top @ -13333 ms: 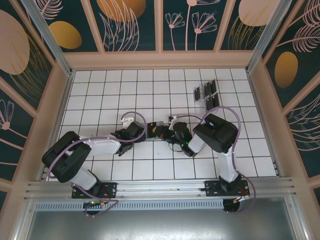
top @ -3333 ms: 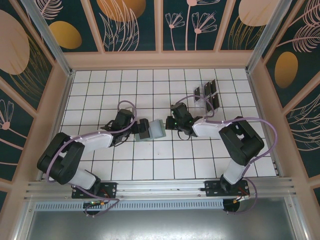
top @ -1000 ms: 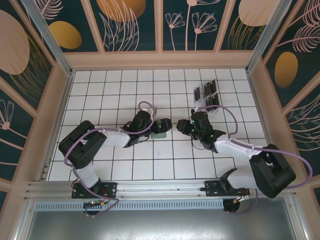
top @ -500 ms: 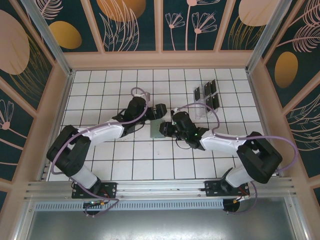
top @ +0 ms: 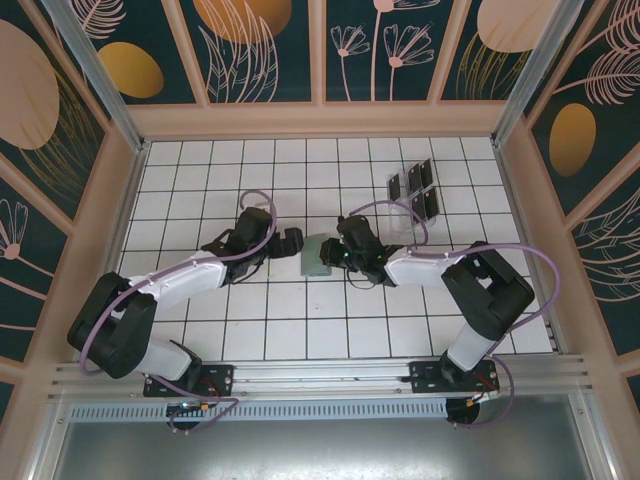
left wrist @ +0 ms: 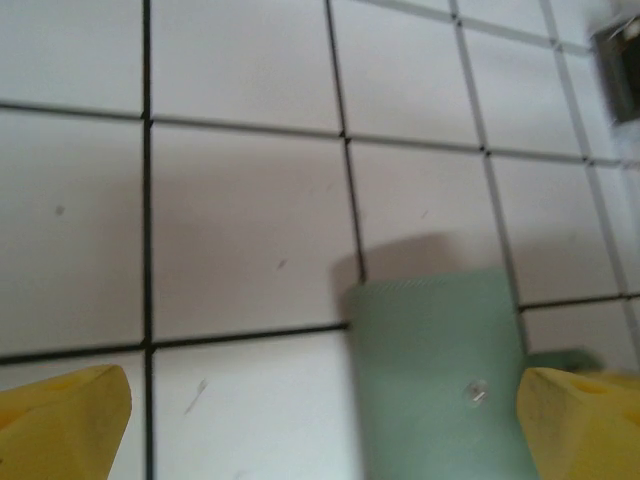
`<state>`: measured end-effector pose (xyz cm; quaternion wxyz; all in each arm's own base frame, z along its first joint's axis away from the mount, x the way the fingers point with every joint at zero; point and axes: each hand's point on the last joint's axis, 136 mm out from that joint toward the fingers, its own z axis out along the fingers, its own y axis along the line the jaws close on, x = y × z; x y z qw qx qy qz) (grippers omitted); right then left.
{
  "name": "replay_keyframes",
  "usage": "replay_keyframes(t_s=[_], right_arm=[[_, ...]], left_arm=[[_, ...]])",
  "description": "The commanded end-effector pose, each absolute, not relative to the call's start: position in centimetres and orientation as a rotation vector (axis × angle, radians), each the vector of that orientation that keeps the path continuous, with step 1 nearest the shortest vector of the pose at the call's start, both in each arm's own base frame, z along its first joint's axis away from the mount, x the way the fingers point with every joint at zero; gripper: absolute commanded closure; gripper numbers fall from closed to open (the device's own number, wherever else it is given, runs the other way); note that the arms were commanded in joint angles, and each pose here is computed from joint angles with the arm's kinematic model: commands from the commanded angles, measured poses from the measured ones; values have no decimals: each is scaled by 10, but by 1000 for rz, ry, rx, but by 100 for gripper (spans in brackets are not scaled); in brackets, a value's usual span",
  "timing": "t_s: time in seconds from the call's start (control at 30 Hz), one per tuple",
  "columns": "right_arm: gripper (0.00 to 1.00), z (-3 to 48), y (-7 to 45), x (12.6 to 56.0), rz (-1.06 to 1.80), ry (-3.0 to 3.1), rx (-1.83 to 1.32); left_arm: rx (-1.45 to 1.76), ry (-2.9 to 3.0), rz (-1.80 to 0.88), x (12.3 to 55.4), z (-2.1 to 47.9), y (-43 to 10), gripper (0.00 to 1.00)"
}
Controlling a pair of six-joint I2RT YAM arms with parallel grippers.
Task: Put the credit cards into the card holder
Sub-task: Close the card holder at the center of the table.
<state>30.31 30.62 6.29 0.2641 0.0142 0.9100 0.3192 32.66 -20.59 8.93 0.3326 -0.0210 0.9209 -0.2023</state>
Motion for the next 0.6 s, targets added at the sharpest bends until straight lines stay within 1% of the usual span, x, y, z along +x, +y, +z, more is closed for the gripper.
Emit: replay_keyframes(t_s=[0.0, 0.33, 0.57], right_arm=[[89, 64, 305, 316, 851, 2432, 33], [90, 51, 303, 318, 849, 2453, 47], [90, 45, 301, 318, 843, 2466, 53]], left_arm=[[38, 2444, -511, 313, 79, -204, 1], [139, 2473, -572, 298, 60, -225, 1], [169, 2508, -523, 288, 41, -231, 2]])
